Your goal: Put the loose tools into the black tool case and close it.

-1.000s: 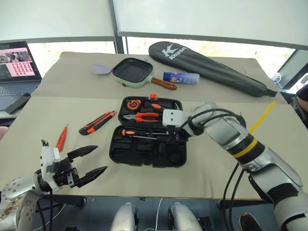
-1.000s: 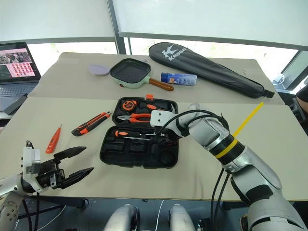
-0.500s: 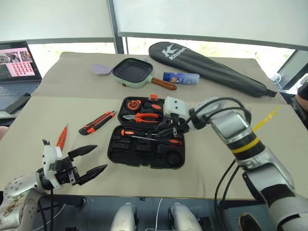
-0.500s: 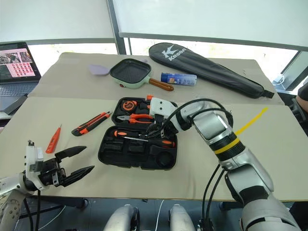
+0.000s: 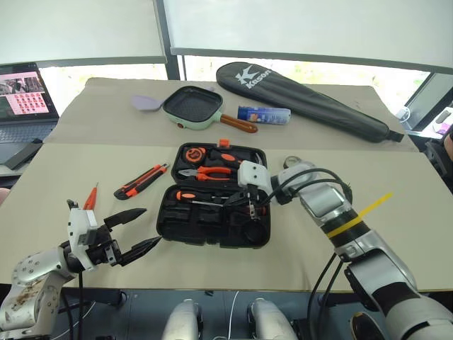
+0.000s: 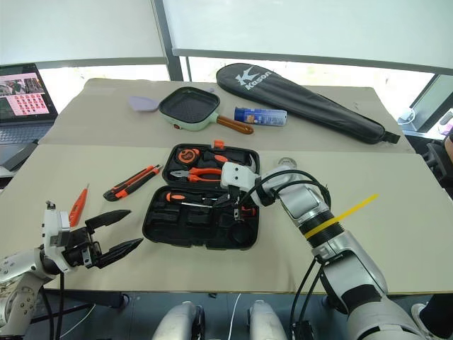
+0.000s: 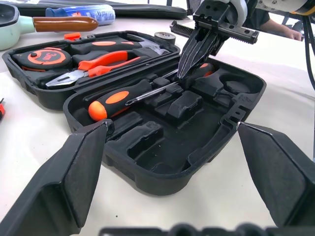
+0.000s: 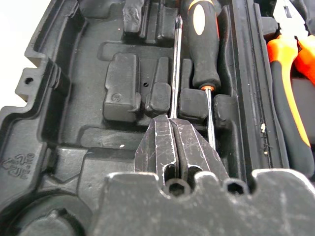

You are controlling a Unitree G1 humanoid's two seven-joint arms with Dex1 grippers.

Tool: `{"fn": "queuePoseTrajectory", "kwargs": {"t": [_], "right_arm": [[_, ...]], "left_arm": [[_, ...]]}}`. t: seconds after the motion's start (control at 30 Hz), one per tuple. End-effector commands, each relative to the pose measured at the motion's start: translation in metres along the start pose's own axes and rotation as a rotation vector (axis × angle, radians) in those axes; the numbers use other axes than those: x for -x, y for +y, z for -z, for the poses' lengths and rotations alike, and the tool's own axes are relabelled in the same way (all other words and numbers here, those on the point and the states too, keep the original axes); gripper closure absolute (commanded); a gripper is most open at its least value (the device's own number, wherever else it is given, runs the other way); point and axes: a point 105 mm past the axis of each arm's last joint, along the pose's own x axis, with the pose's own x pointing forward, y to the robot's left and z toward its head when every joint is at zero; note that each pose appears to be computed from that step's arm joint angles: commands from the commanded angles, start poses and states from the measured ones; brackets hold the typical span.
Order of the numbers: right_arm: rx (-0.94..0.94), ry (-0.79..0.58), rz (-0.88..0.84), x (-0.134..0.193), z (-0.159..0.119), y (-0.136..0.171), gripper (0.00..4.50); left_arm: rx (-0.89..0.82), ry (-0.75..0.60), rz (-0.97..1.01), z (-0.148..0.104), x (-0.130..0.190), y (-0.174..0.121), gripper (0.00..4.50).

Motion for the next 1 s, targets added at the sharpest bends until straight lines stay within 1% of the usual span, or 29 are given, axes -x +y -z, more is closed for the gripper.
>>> {"fn": "queuePoseTrajectory", "kwargs": {"t": [0.03,0.13,0.17,0.27,0.33,0.37,0.4,0.43,0.5,0.53,0.57,0.67,0.73,0.77,0.83,0.93,1.0], "right_arm": [[-0.051,0.052,-0.007,-0.01,0.015,0.004,4.45],[-0.062,0.056,-0.004,-0.014,0.015,0.003,4.45],[-0.054,0.034,-0.004,-0.014,0.01,0.002,4.45],[-0.008,-0.155,0.059,-0.001,-0.023,-0.006,4.45],[0.012,-0.277,0.103,0.018,-0.039,-0.01,4.45],[0.024,-0.33,0.102,0.029,-0.046,-0.008,3.91],[0.026,-0.365,0.104,0.041,-0.047,-0.004,3.74],[0.035,-0.386,0.103,0.051,-0.047,0.0,3.37],[0.057,-0.428,0.149,0.07,-0.044,0.007,2.79],[0.065,-0.457,0.174,0.079,-0.043,0.011,2.32],[0.075,-0.481,0.194,0.088,-0.041,0.016,2.06],[0.09,-0.506,0.219,0.108,-0.021,0.036,1.02],[0.102,-0.624,0.229,0.122,-0.017,0.05,0.32],[0.106,-0.674,0.254,0.128,-0.015,0.055,0.08],[0.1,-0.656,0.302,0.133,-0.002,0.062,0.08],[0.0,-0.708,0.315,0.139,0.003,0.07,0.08],[0.02,-0.705,0.318,0.139,0.005,0.077,0.08]], "left_arm": [[-0.023,0.004,0.014,-0.006,-0.002,-0.004,0.0],[-0.023,0.008,0.01,-0.006,-0.001,-0.004,0.0],[-0.022,0.009,0.005,-0.006,-0.001,-0.003,0.0],[-0.021,0.015,-0.026,-0.006,0.005,-0.002,0.0],[-0.01,0.015,-0.065,-0.005,0.012,-0.001,0.0],[-0.001,0.015,-0.092,-0.004,0.017,0.001,0.0],[0.01,0.011,-0.141,-0.002,0.024,0.004,0.0],[0.026,0.01,-0.186,0.0,0.031,0.008,0.0],[0.038,0.019,-0.288,0.004,0.048,0.014,0.0],[0.043,0.023,-0.342,0.007,0.056,0.016,0.0],[0.05,0.029,-0.406,0.01,0.066,0.019,0.0],[0.081,0.043,-0.585,0.02,0.099,0.02,0.0],[0.096,0.045,-0.715,0.027,0.12,0.019,0.0],[0.104,0.038,-0.779,0.029,0.129,0.018,0.0],[0.139,0.041,-0.917,0.035,0.145,0.018,0.0],[0.217,0.067,-1.005,0.044,0.156,0.008,0.0],[0.248,0.087,-1.032,0.048,0.16,0.004,0.0]]}}
